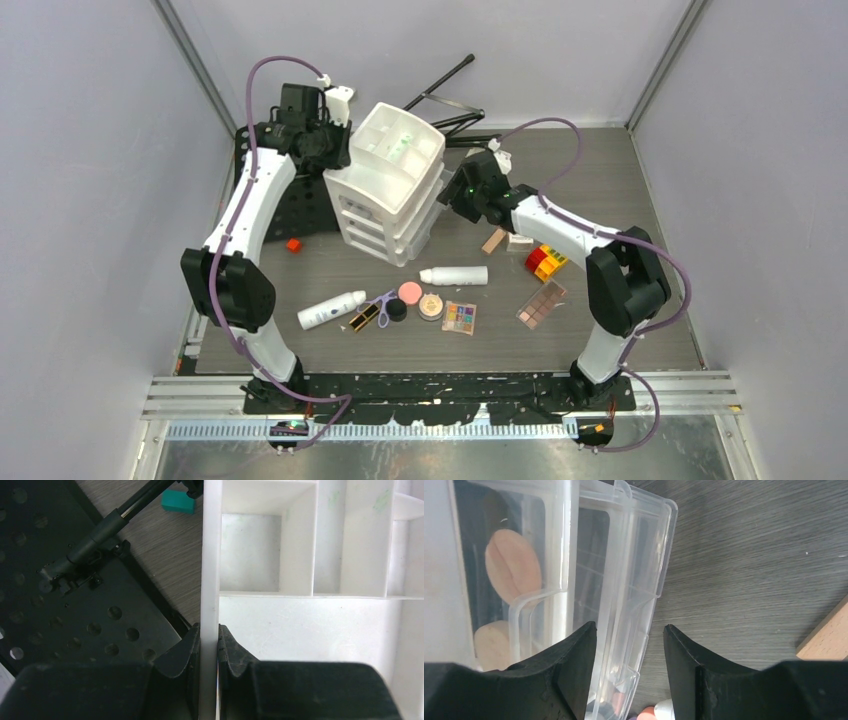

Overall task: Organize the makeup
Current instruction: Open the drawer in the storage box.

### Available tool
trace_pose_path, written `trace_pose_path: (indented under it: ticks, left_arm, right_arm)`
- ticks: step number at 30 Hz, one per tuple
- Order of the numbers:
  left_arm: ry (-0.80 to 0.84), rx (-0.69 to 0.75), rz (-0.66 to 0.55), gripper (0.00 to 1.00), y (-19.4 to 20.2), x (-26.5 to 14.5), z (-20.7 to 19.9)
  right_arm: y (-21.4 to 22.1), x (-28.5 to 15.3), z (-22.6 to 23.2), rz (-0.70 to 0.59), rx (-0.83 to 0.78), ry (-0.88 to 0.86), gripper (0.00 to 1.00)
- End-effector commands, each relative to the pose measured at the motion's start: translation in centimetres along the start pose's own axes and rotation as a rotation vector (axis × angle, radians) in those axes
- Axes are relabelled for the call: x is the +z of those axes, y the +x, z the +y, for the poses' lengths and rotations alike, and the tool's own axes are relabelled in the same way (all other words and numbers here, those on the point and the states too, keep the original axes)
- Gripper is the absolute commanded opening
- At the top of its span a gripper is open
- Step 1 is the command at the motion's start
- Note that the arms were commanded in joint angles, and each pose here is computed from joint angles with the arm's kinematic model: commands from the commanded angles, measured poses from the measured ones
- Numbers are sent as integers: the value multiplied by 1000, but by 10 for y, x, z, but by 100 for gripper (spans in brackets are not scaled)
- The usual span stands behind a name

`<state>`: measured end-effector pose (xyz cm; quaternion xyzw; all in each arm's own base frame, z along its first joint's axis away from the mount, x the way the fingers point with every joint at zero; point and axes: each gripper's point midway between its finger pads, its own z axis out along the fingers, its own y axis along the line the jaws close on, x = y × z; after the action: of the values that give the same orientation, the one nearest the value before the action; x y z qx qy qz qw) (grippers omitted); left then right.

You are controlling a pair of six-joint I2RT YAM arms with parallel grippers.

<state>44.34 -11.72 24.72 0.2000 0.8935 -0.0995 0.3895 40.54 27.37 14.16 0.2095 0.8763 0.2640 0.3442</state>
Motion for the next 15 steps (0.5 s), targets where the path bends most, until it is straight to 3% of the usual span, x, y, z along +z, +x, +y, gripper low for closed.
trace_pose_path:
  ticks: [1, 15]
  left_arm:
    - [-26, -20, 234, 14, 66, 26, 4]
    - [-51, -10, 242, 13, 68, 25, 8]
  right_arm:
    - [-12, 1, 14, -39, -65, 20, 57]
    - [-10, 1, -27, -41, -230, 284, 57]
